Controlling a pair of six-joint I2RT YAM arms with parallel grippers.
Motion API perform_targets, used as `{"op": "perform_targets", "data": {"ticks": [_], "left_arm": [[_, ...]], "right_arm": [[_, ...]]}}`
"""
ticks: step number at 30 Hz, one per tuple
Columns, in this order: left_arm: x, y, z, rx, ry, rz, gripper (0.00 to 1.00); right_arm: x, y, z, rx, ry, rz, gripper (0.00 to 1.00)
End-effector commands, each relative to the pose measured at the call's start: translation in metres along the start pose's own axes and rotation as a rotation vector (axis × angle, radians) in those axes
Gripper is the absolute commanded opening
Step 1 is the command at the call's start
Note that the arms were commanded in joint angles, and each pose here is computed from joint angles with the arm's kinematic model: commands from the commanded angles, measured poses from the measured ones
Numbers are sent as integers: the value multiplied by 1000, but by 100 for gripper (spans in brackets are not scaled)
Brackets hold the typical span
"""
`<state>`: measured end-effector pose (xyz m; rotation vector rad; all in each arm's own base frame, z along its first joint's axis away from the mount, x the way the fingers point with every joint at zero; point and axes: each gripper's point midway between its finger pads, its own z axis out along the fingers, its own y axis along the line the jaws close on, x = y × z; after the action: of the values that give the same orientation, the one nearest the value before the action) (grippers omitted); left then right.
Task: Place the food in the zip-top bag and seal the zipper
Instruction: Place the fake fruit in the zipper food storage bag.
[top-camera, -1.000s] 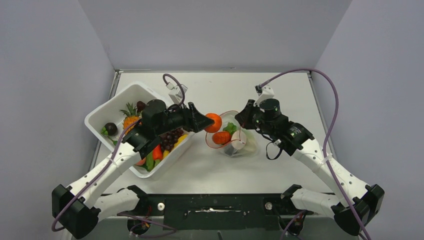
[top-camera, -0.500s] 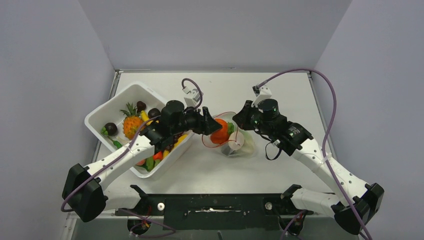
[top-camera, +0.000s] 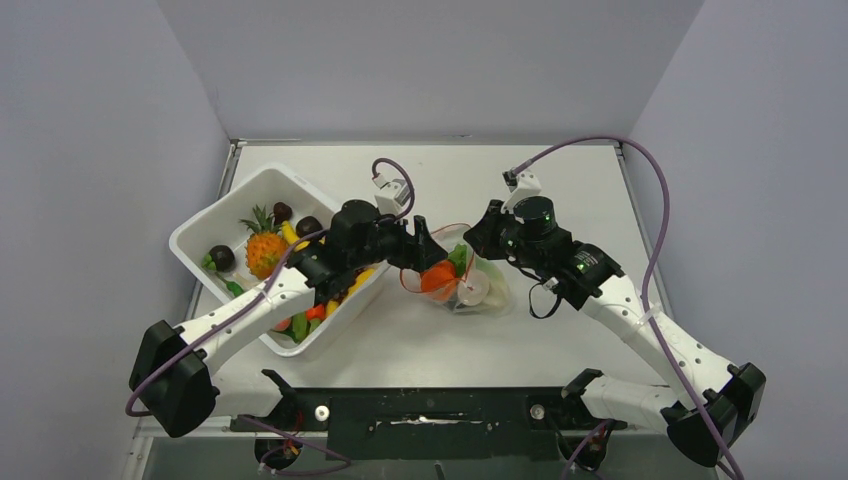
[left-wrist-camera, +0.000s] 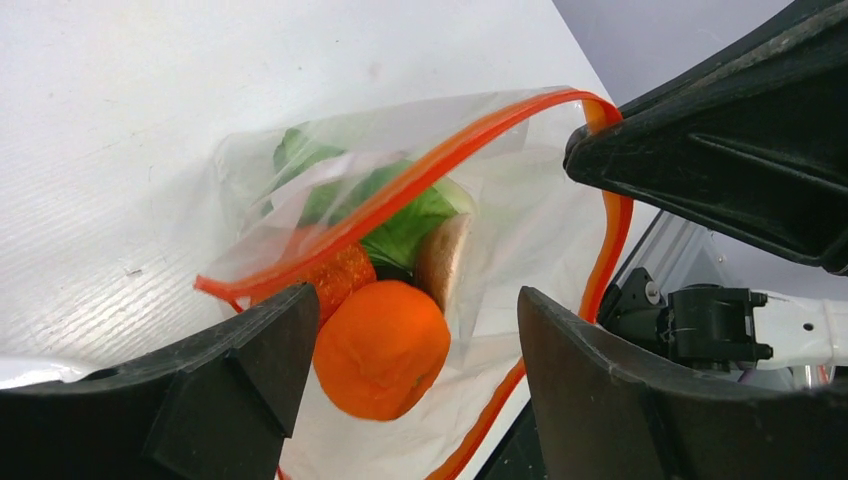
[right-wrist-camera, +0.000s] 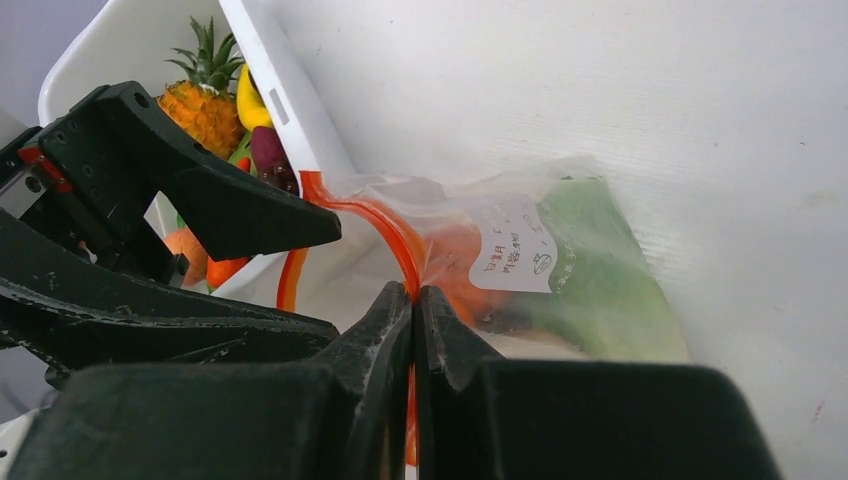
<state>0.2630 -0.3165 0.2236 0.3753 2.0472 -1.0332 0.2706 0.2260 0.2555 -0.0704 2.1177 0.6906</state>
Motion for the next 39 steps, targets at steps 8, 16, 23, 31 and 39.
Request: {"op": "perform_targets", "data": {"ticks": [8, 16, 23, 31, 39], "left_arm": [[-38, -21, -18, 21, -92, 58, 73], [-54, -13, -41, -79, -141, 81, 70], [-61, 21, -71, -298, -184, 85, 70], [-51, 86, -101, -570, -182, -43, 63], [-44, 155, -138, -731, -205, -220, 54]], "right_arm": [[-31, 22, -10, -74, -106, 2, 1], [-36, 19, -20, -58, -126, -12, 0], [-36, 16, -25, -51, -133, -22, 0], [-36, 16, -27, -52, -137, -35, 0], [-40, 15, -31, -44, -148, -46, 0]]}}
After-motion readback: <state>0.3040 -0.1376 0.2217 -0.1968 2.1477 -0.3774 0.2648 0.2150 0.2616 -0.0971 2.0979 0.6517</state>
